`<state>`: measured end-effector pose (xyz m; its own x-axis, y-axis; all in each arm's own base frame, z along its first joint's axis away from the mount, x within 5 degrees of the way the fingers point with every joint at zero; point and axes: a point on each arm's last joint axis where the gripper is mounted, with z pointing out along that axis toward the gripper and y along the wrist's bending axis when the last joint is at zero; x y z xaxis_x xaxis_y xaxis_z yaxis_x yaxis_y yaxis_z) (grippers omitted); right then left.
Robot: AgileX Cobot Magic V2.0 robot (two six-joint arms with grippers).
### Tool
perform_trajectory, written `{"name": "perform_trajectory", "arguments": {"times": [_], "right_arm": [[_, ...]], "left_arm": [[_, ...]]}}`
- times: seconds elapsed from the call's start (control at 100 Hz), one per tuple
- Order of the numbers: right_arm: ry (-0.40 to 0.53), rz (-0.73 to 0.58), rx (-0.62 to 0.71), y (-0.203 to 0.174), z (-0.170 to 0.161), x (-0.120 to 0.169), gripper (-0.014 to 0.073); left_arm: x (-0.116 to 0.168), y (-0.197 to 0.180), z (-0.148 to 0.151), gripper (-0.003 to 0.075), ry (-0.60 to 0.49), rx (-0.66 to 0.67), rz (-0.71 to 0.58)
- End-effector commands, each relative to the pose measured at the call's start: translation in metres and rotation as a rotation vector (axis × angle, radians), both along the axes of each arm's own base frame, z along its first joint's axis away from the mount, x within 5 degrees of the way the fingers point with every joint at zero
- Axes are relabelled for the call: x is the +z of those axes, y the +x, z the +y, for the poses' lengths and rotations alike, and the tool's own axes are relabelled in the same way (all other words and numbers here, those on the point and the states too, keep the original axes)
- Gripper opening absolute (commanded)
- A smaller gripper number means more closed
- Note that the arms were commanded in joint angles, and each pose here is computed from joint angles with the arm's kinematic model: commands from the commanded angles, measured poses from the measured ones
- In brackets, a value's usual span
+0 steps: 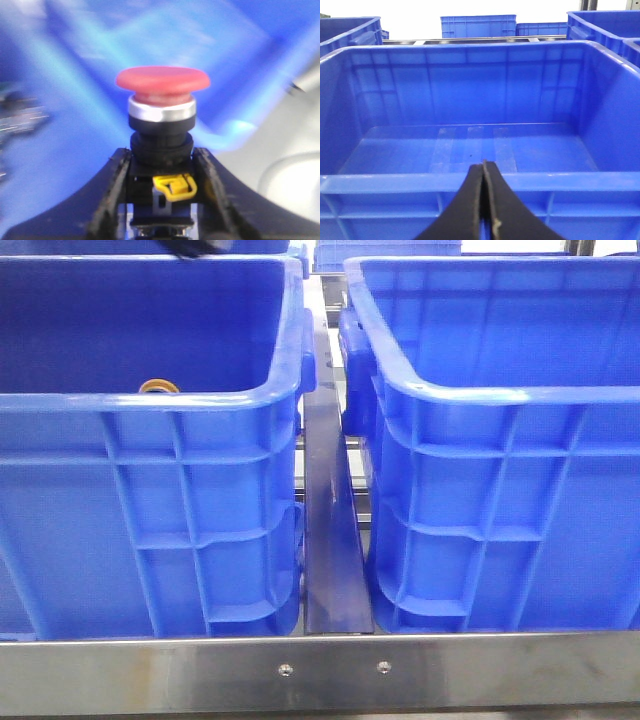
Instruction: Pick red and yellow buttons and place in box
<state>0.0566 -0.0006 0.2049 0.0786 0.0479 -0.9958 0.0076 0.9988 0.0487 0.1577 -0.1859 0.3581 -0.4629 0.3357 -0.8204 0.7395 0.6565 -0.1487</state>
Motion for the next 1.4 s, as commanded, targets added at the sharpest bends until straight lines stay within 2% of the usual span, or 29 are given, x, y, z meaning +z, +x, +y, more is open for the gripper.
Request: {"name": "perform_trajectory", "arguments": {"times": [0.0, 0.19, 0.47, 0.81, 0.99, 1.09, 1.16, 1.23, 1.35, 1.39], "right_arm": [[-0.011, -0.103, 0.001, -0.003, 0.0, 0.008, -0.0102], [-0.011, -0.11, 0.002, -0.003, 0.0, 0.008, -0.0102], [-0.01, -0.123, -0.003, -0.007, 0.0, 0.03, -0.0102], [0.01, 0.157, -0.029, -0.031, -0.002, 0.093, -0.0102], [0.013, 0.337, -0.036, -0.014, -0.003, 0.113, -0.0102], [0.013, 0.385, -0.037, -0.001, -0.003, 0.127, -0.0088], [0.013, 0.414, -0.037, 0.01, -0.003, 0.134, -0.0021], [0.013, 0.444, -0.037, 0.022, -0.003, 0.14, 0.0109], [0.013, 0.464, -0.036, 0.038, -0.004, 0.149, 0.0451], [0.021, 0.454, -0.031, 0.042, -0.003, 0.153, 0.0527]], "left_arm": [[0.015, -0.007, -0.016, 0.0084, -0.106, -0.046, -0.066], [0.001, -0.015, -0.037, 0.0084, -0.061, -0.121, -0.025], [-0.002, -0.015, -0.04, 0.0084, -0.055, -0.126, -0.02], [-0.002, -0.015, -0.04, 0.0084, -0.055, -0.126, -0.02], [-0.002, -0.015, -0.04, 0.0084, -0.055, -0.126, -0.02], [-0.002, -0.015, -0.04, 0.0084, -0.055, -0.126, -0.02], [-0.002, -0.015, -0.04, 0.0084, -0.055, -0.126, -0.02], [-0.002, -0.015, -0.04, 0.0084, -0.055, -0.126, -0.02], [-0.002, -0.015, -0.04, 0.0084, -0.055, -0.126, -0.02], [-0.002, -0.015, -0.04, 0.0084, -0.055, -0.126, -0.02]]}}
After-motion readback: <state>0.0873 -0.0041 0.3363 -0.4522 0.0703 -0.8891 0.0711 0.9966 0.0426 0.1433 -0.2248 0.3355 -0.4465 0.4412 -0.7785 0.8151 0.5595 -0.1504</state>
